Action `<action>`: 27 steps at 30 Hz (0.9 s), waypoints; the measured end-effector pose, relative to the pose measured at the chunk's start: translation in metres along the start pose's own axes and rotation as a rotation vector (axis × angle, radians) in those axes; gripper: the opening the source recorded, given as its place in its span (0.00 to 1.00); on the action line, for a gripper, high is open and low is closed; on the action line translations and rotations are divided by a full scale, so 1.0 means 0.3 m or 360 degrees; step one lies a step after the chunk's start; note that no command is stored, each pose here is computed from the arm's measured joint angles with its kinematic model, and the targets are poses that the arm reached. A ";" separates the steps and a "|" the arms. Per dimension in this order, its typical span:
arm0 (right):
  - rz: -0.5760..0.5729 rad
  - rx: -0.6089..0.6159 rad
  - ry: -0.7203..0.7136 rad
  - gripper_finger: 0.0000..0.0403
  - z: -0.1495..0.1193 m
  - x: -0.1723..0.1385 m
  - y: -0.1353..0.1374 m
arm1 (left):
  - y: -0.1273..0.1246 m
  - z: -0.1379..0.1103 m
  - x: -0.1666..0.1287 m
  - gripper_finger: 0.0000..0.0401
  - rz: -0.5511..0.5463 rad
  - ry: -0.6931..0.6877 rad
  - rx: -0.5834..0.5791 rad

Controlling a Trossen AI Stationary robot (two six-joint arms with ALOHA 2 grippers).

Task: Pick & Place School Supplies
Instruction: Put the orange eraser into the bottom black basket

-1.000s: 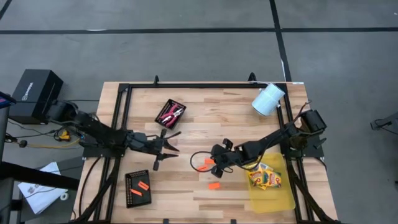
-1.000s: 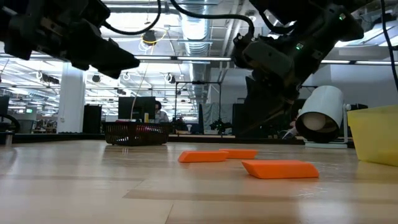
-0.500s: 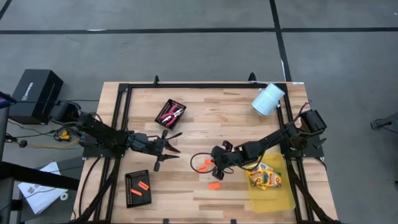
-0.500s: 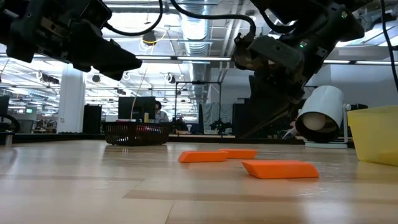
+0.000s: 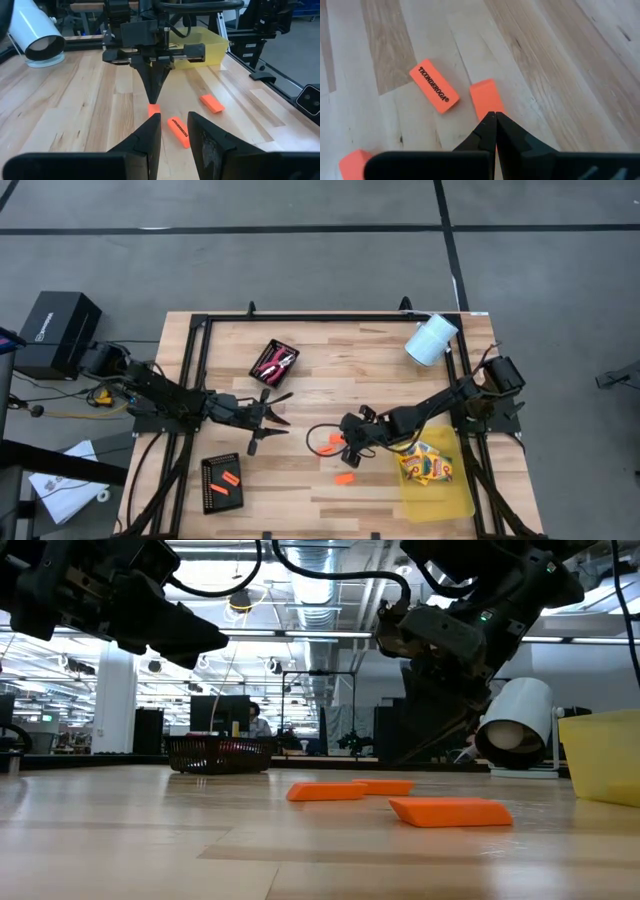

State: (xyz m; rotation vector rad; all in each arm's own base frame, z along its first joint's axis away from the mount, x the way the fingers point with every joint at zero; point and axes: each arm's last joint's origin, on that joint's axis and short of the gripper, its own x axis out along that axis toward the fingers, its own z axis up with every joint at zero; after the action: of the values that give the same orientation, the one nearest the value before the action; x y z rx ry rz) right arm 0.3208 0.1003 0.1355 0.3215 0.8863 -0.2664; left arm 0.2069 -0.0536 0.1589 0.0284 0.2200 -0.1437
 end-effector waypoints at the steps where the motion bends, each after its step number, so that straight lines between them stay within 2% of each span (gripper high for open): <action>1: -0.0002 0.0003 0.0000 0.00 0.001 0.001 -0.002 | 0.000 0.000 0.000 0.22 0.0000 -0.0001 0.0000; 27: 0.0095 0.0026 0.0039 0.00 0.001 0.000 0.008 | 0.000 0.000 0.000 0.22 0.0000 -0.0003 0.0000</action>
State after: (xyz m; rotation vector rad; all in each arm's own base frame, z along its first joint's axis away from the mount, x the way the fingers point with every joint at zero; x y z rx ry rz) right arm 0.3219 0.1023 0.1362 0.3664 0.8978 -0.2149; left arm 0.2068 -0.0536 0.1590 0.0280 0.2181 -0.1434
